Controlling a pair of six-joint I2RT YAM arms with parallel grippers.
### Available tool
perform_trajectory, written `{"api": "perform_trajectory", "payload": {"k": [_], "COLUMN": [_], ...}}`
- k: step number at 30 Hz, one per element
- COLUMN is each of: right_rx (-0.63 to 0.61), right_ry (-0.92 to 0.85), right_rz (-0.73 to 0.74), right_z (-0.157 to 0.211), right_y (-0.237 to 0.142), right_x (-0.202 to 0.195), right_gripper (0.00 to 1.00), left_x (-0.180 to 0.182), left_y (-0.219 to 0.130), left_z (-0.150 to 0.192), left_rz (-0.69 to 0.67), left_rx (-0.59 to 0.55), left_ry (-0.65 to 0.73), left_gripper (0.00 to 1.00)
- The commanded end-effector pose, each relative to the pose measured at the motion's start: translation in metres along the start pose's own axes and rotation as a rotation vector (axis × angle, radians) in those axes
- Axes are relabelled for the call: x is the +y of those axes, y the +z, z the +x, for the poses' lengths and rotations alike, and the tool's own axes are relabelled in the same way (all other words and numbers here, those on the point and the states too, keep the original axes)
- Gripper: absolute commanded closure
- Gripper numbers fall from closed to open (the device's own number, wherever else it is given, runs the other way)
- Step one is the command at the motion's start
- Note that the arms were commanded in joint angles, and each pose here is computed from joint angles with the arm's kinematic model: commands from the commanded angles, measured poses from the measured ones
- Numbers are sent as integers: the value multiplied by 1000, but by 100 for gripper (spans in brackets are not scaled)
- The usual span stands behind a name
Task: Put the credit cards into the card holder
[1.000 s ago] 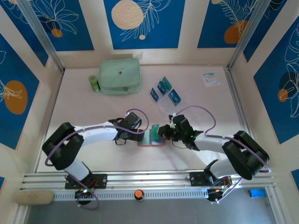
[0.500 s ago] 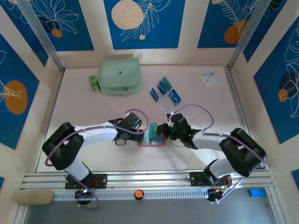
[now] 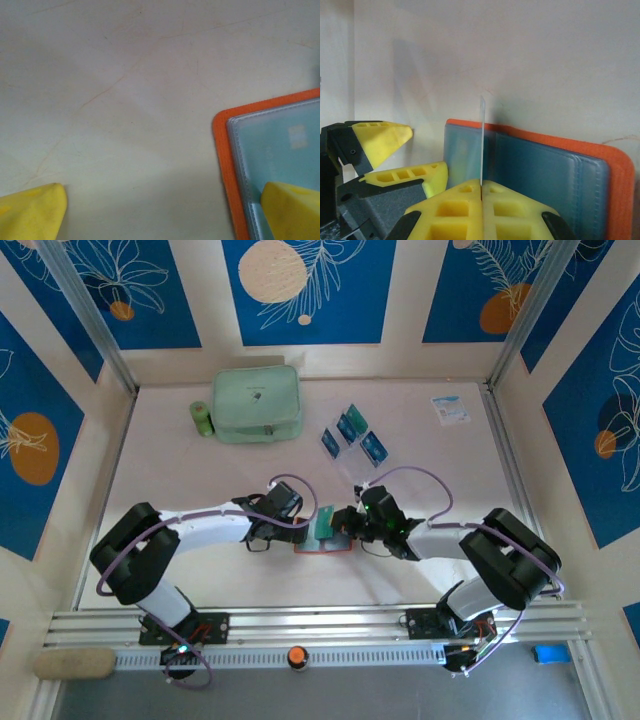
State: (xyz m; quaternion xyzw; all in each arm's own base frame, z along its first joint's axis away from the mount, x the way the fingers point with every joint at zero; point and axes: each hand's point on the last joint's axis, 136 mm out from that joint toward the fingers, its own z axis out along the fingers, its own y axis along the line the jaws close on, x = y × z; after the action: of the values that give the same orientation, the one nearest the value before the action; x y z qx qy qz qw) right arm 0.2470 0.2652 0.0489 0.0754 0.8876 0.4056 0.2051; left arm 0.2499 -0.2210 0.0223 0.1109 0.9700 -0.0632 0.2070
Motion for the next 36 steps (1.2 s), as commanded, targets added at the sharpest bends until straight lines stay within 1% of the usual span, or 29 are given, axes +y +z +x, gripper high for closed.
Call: {"api": "perform_trajectory", "payload": {"k": [1, 11, 36], "right_rx": [-6, -41, 6], "right_ry": [4, -2, -45], "right_rz": [22, 53, 60], "right_z": [6, 7, 18], "right_y": [0, -10, -2], "right_x": [-10, -21, -22], "right_gripper": [100, 100, 100], "left_x": [12, 12, 12], "left_y": [5, 5, 5], "left_z": [20, 20, 21], "left_rz": [-53, -49, -50], "left_rx": [51, 49, 50], "left_ry": [12, 13, 11], "left_gripper": [0, 0, 0]}}
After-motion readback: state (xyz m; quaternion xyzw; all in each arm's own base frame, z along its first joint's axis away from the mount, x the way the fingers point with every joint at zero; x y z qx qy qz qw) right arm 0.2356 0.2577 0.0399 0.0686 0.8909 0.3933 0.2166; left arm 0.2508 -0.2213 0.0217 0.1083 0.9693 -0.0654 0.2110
